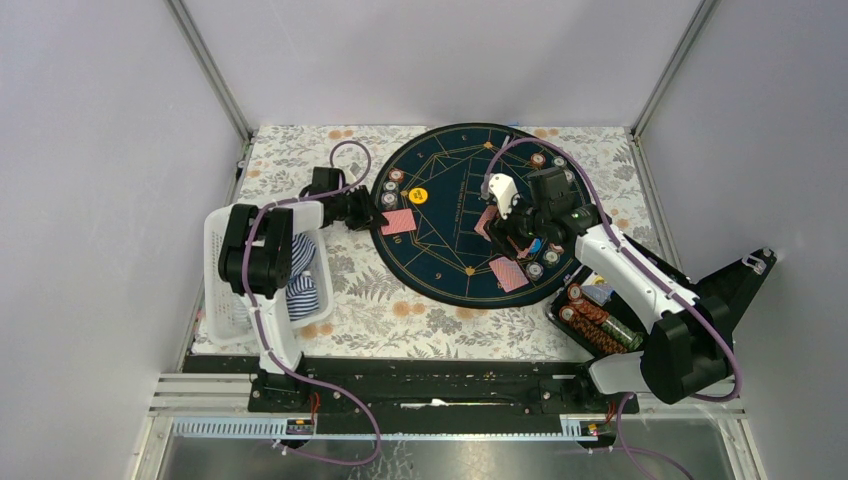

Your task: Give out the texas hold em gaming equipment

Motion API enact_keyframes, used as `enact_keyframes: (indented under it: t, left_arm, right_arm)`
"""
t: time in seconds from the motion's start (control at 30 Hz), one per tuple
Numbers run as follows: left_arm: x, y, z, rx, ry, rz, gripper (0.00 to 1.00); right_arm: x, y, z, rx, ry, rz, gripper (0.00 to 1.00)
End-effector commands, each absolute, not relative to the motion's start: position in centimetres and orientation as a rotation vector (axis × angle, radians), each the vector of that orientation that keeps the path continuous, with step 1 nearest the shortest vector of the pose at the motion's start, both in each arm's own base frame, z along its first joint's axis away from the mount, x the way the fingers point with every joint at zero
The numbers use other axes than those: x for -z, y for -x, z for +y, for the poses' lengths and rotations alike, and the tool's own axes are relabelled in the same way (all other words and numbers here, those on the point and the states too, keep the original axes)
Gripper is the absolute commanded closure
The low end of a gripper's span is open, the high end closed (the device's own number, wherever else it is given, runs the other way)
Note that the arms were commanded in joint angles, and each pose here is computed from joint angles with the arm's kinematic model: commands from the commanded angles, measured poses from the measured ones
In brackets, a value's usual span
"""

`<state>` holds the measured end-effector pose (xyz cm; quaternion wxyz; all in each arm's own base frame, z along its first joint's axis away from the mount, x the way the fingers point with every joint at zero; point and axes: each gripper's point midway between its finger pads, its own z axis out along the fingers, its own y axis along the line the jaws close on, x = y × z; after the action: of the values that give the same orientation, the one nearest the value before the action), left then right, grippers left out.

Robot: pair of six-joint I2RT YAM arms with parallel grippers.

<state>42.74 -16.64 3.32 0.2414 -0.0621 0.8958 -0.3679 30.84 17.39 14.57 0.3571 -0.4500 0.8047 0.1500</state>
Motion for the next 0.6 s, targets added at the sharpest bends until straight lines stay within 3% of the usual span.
enact_keyframes:
  t: [0.0,0.23,0.4,0.57]
  left_arm:
    - [-3.6,-43.8,-15.6,0.870,0.136,2.454,0.69]
    - [-6.3,-43.9,-14.7,0.784,0.106,2.426,0.60]
    - [-11.6,-44.2,-14.1,0.700,0.039,2.318,0.46]
    - [-19.3,-42.6,-16.8,0.875,-0.149,2.138,0.43]
  right_arm:
    - [-16.0,-31.7,18.1,-0.414,1.139,2.013,1.00]
    - [-16.8,-32.0,17.9,-0.430,1.117,2.010,1.00]
    - [-18.0,-32.5,16.8,-0.443,1.083,2.004,1.00]
    - [-18.6,-31.9,16.7,-0.459,1.111,1.973,1.00]
